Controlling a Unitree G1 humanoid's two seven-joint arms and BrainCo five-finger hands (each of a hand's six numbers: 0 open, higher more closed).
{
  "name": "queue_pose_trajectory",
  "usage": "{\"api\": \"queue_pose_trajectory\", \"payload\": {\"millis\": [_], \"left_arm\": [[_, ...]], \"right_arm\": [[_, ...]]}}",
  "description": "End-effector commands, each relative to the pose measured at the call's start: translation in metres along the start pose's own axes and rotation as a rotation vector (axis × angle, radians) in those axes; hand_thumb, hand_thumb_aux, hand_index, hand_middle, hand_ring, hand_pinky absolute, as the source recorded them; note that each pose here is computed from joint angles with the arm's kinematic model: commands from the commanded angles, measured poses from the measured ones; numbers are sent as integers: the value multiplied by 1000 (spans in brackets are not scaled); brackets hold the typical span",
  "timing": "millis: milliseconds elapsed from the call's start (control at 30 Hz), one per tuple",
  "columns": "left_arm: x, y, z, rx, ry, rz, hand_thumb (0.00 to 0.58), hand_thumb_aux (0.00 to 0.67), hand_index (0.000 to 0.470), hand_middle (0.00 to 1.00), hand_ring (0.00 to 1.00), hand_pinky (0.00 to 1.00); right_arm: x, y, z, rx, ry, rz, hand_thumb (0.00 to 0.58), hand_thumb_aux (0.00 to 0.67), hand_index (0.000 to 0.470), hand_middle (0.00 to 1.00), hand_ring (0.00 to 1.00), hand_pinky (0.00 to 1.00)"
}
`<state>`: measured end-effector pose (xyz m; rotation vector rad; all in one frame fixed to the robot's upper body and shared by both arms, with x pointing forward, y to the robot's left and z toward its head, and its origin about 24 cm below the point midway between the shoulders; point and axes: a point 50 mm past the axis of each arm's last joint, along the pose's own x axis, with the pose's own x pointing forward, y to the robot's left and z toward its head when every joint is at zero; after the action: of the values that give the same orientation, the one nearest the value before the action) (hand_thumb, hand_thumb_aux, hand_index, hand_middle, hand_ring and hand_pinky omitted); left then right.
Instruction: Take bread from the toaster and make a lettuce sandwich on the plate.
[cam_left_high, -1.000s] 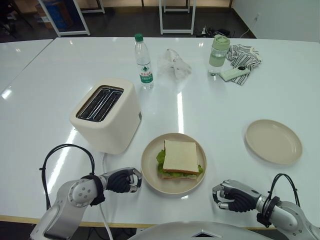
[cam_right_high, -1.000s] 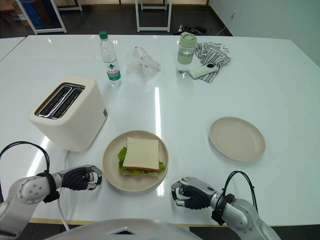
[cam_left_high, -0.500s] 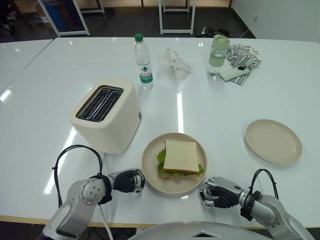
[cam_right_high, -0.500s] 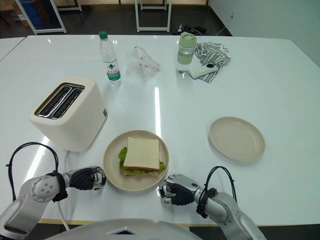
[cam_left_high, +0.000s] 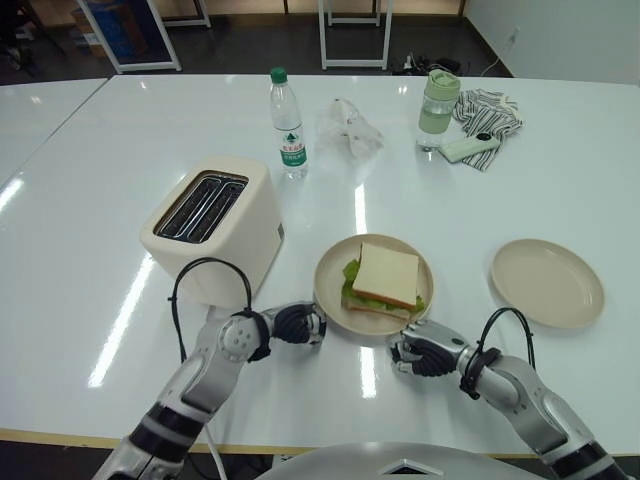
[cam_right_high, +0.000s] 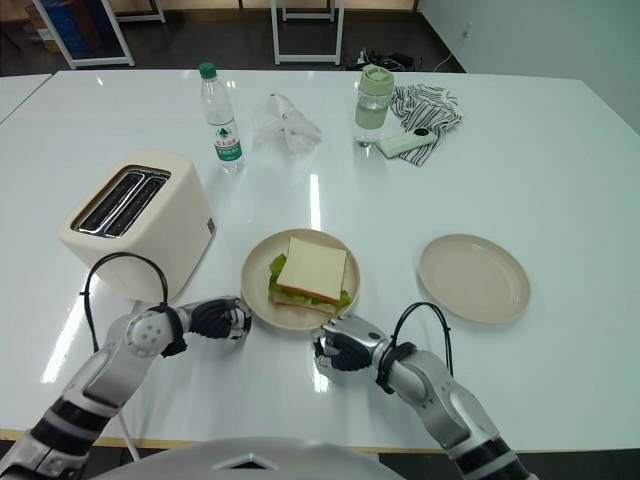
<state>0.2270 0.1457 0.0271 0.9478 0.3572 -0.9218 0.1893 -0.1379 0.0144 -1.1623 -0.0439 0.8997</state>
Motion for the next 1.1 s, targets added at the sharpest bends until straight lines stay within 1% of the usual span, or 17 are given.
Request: {"api": "queue_pose_trajectory", "payload": {"millis": [33,267,467,533,600,667,700,733,767,800,833,867,900,933,1000,1100], "left_arm": [[22,-17,-13,-28,73,-80,580,670,470,976,976,976],[55,-4,-6,-37,56,-79,580,670,470,976,976,976],[74,0,-3,-45,46,-77,580,670,470,980,980,980],[75,0,-3,-42,42,-67,580,670,470,984,984,984],[71,3,0,-26,20,-34,580,670,470,988,988,988],[57,9,9,-12,-63,35,580,670,470,1000,1000,1000],[47,12,16,-12,-129,78,572,591,415,992,992,992],[35,16,25,-27,-222,138,569,578,405,976,976,976],[24,21,34,-42,-314,212,480,391,275,875,875,875],[14,26,41,-72,-398,292,355,252,177,678,678,678],[5,31,46,-123,-470,372,458,363,254,675,675,675],[0,36,48,-202,-537,462,310,213,149,502,502,502],[-3,39,49,-290,-584,547,0,0,0,0,0,0],[-3,42,46,-393,-608,628,0,0,0,0,0,0],[4,40,39,-546,-618,712,0,0,0,0,0,0],[12,36,31,-702,-616,780,0,0,0,0,0,0]], "right_arm": [[9,7,-31,-12,162,34,580,670,470,1000,1000,1000],[34,-9,-57,-58,236,-25,580,670,470,1000,1000,1000],[45,-19,-70,-76,259,-78,580,670,470,1000,1000,1000],[46,-21,-71,-74,253,-91,580,670,470,1000,1000,1000],[44,-21,-69,-65,239,-99,580,670,470,1000,1000,1000],[35,-21,-60,10,172,-126,580,670,470,1000,1000,1000],[29,-22,-53,74,118,-151,580,670,470,1000,1000,1000],[20,-25,-44,150,49,-195,580,670,470,1000,1000,1000],[11,-30,-36,216,-13,-251,576,615,431,922,922,922],[1,-36,-29,278,-69,-321,441,342,240,0,0,0],[-7,-42,-25,326,-105,-388,0,0,0,0,0,0],[-14,-49,-22,385,-129,-470,0,0,0,0,0,0],[-19,-53,-22,437,-142,-542,0,0,0,0,0,0],[-23,-57,-22,494,-147,-620,0,0,0,0,0,0],[-30,-59,-27,600,-131,-745,0,0,0,0,0,0],[-30,-56,-34,692,-85,-826,0,0,0,0,0,0]]}}
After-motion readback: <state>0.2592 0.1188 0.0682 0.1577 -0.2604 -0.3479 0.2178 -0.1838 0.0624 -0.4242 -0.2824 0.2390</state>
